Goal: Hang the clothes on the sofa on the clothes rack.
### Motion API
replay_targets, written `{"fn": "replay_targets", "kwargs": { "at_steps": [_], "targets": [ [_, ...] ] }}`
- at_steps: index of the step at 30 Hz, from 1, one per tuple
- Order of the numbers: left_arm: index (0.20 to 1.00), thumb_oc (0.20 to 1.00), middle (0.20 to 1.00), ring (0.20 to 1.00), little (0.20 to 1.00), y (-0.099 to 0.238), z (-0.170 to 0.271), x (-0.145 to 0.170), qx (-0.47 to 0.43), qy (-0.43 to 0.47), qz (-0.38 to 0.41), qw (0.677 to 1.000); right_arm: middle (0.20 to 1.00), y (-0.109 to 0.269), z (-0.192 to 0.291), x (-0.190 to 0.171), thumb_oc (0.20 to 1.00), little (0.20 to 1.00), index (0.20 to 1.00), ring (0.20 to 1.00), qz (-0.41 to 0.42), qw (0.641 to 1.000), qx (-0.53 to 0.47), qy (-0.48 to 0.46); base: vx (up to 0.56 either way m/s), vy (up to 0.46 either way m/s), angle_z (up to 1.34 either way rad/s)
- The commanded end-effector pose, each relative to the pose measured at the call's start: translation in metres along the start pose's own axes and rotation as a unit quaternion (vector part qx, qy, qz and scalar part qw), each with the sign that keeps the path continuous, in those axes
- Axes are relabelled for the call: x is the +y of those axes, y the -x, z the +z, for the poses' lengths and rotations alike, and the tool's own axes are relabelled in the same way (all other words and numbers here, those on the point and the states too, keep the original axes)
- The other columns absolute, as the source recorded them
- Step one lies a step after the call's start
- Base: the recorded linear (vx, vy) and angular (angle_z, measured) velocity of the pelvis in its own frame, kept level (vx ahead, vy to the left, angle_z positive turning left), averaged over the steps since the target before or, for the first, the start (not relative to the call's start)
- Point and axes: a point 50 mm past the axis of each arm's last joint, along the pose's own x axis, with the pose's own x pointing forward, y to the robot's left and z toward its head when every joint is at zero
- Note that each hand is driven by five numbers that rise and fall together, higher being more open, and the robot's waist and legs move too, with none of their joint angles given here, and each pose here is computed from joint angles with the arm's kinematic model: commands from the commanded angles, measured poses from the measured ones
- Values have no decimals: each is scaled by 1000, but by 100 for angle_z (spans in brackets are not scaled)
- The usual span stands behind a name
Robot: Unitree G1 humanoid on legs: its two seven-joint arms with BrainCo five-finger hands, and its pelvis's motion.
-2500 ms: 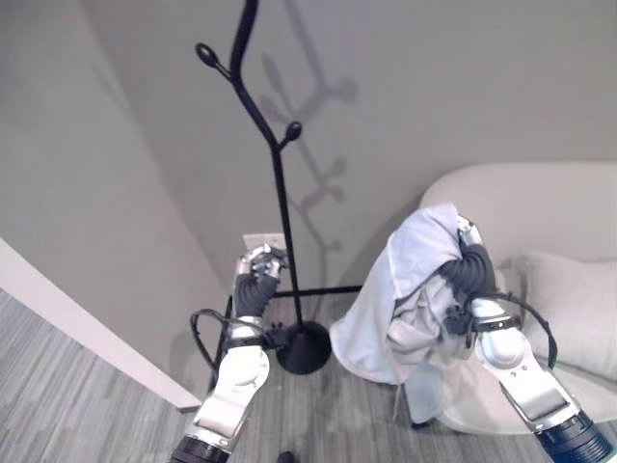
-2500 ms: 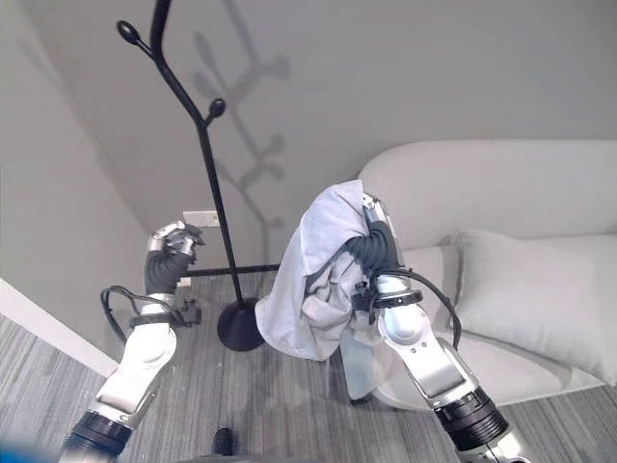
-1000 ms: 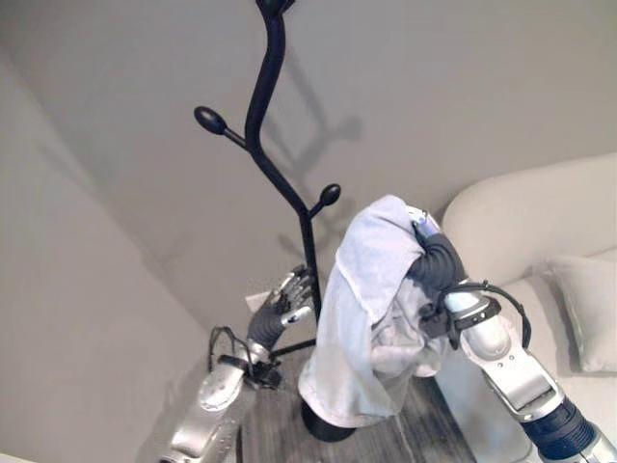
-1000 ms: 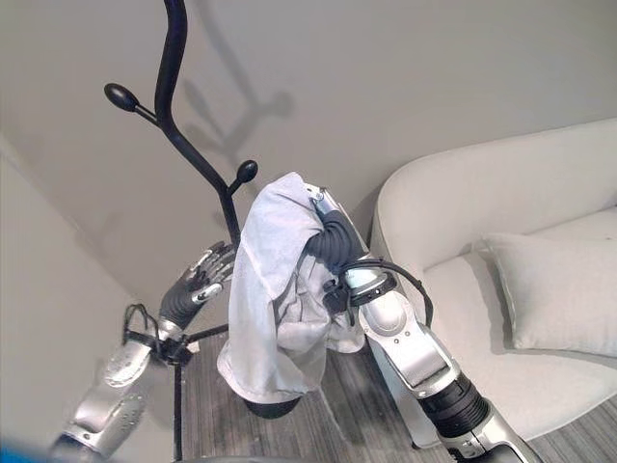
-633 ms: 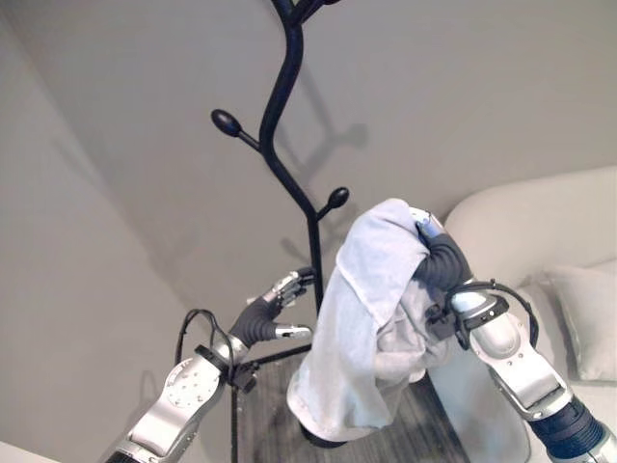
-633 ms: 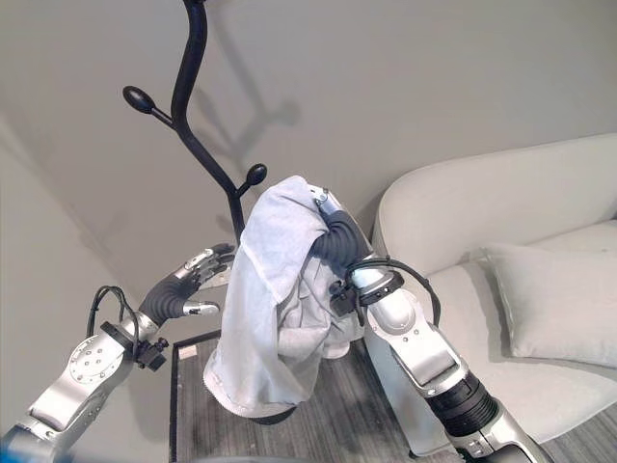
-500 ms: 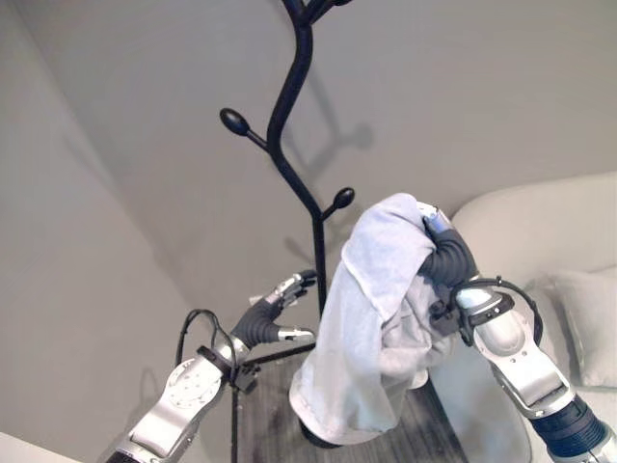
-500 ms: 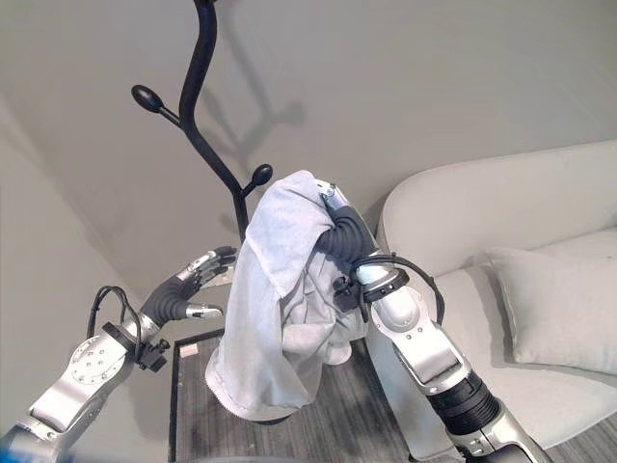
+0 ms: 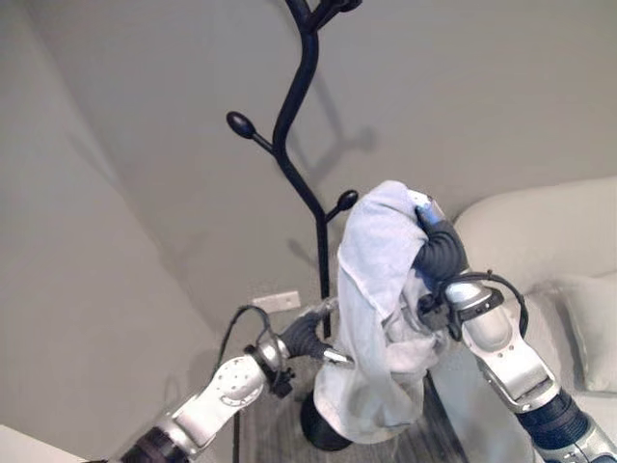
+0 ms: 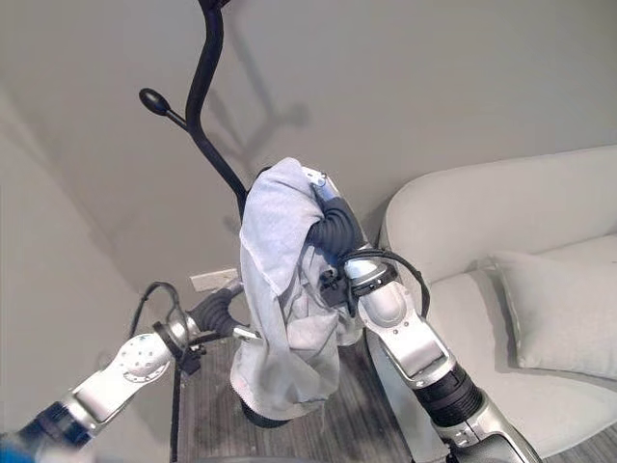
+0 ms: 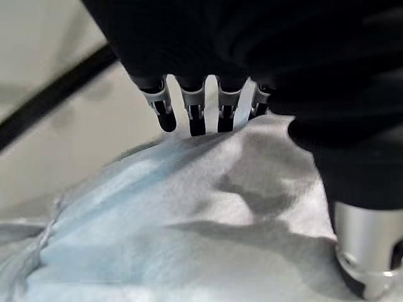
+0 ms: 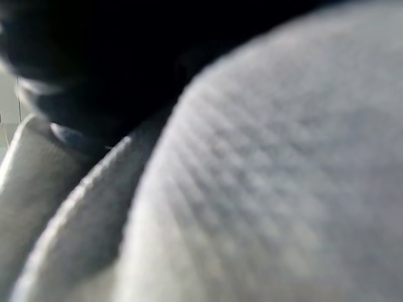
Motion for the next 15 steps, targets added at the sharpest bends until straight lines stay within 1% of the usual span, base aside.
{"fn": "replay_targets", "kwargs": {
  "at_steps": [1,6,7,9,15],
  "targets": [
    [1000,1000,1000,1000,1000,-13,3,12,-18,-82,-17,996,200,-31,41,-10,200,200,200,200,-53,989,-135,-30,0,0,0],
    [1000,1000,1000,1000,1000,-19,5,8,-23,-151,-47,987,200,-34,42,-9,200,200,200,200,-61,988,-138,-30,0,0,0],
    [1000,1000,1000,1000,1000,-20,2,7,-16,-180,-52,982,200,-36,42,-9,200,200,200,200,-68,988,-138,-32,0,0,0],
    [1000,1000,1000,1000,1000,-19,-6,5,-1,-209,-53,976,200,-38,44,-11,200,200,200,200,-78,986,-145,-32,0,0,0],
    [1000,1000,1000,1000,1000,-16,-19,1,28,-238,-56,969,200,-45,53,-14,200,200,200,200,-99,980,-168,-38,0,0,0]
  ]
}}
